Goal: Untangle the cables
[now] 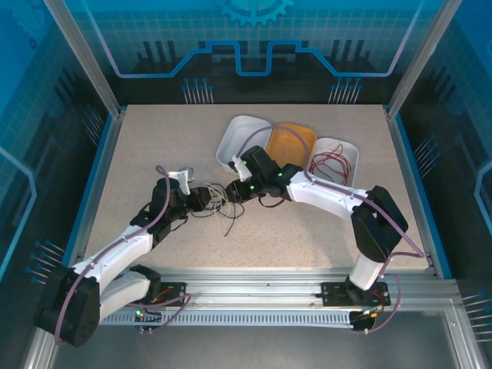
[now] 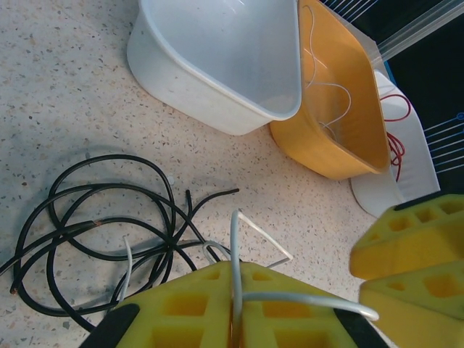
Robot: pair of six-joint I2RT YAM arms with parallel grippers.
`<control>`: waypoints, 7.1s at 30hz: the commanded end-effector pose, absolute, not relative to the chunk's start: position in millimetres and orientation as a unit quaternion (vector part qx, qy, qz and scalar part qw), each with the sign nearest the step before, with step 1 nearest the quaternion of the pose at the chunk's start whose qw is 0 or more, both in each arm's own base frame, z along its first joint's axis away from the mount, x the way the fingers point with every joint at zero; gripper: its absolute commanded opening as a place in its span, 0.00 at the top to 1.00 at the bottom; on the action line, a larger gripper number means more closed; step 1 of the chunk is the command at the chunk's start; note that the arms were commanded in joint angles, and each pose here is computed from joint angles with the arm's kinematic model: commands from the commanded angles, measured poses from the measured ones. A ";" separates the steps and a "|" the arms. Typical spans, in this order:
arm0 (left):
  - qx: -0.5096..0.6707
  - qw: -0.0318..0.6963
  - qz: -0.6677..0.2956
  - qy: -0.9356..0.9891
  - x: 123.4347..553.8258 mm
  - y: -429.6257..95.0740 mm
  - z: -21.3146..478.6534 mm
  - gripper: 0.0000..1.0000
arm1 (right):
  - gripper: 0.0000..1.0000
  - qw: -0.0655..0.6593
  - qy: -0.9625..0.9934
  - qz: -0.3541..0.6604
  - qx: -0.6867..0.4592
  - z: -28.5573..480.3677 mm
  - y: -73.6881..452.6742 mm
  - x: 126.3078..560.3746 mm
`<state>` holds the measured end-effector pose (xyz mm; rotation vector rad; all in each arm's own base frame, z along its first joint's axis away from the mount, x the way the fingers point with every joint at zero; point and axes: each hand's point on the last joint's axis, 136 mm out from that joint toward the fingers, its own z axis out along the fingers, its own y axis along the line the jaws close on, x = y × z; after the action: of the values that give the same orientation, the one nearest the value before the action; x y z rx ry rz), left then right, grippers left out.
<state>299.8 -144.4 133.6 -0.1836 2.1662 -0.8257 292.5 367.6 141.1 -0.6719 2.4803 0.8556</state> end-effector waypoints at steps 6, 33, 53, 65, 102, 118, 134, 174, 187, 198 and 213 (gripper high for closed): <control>-0.057 0.392 -0.338 0.854 297.9 -148.8 134.0 0.91 | 0.68 0.215 0.875 0.348 -0.258 145.9 392.0 308.4; -0.044 0.378 -0.346 0.858 297.9 -155.1 130.3 0.92 | 0.61 0.160 0.863 0.397 -0.267 126.6 403.6 305.0; -0.027 0.371 -0.366 0.853 295.7 -163.6 134.1 0.93 | 0.82 0.137 0.878 0.386 -0.248 98.5 400.6 318.3; -0.063 0.358 -0.317 0.876 297.3 -147.0 112.0 0.82 | 1.00 0.246 0.893 0.311 -0.214 147.1 362.5 333.9; -0.023 0.457 -0.374 0.807 275.5 -145.3 192.2 0.12 | 1.00 0.414 0.841 0.246 -0.245 276.9 347.3 303.9; 0.070 0.472 -0.462 0.748 261.6 -177.3 238.5 0.18 | 1.00 0.419 0.830 0.272 -0.248 290.5 345.8 294.5; 0.047 0.483 -0.427 0.763 305.4 -178.3 254.1 0.48 | 1.00 0.405 0.825 0.302 -0.255 292.4 355.3 283.3; 0.070 0.513 -0.422 0.744 296.3 -177.8 330.6 1.00 | 0.60 0.372 0.848 0.302 -0.228 183.9 344.3 301.9; 0.074 0.515 -0.423 0.742 292.4 -177.5 333.0 1.00 | 0.60 0.384 0.855 0.308 -0.162 170.5 315.1 323.0; 0.069 0.514 -0.421 0.744 294.0 -176.7 330.1 1.00 | 0.55 0.390 0.799 0.397 -0.229 198.7 356.4 305.3; 0.063 0.511 -0.420 0.747 295.0 -175.8 325.6 1.00 | 0.54 0.387 0.782 0.416 -0.258 211.0 371.9 290.9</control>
<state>297.9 -176.9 322.3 0.1429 1.8086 -1.0167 294.7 359.8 189.7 -0.6072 2.0682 1.0164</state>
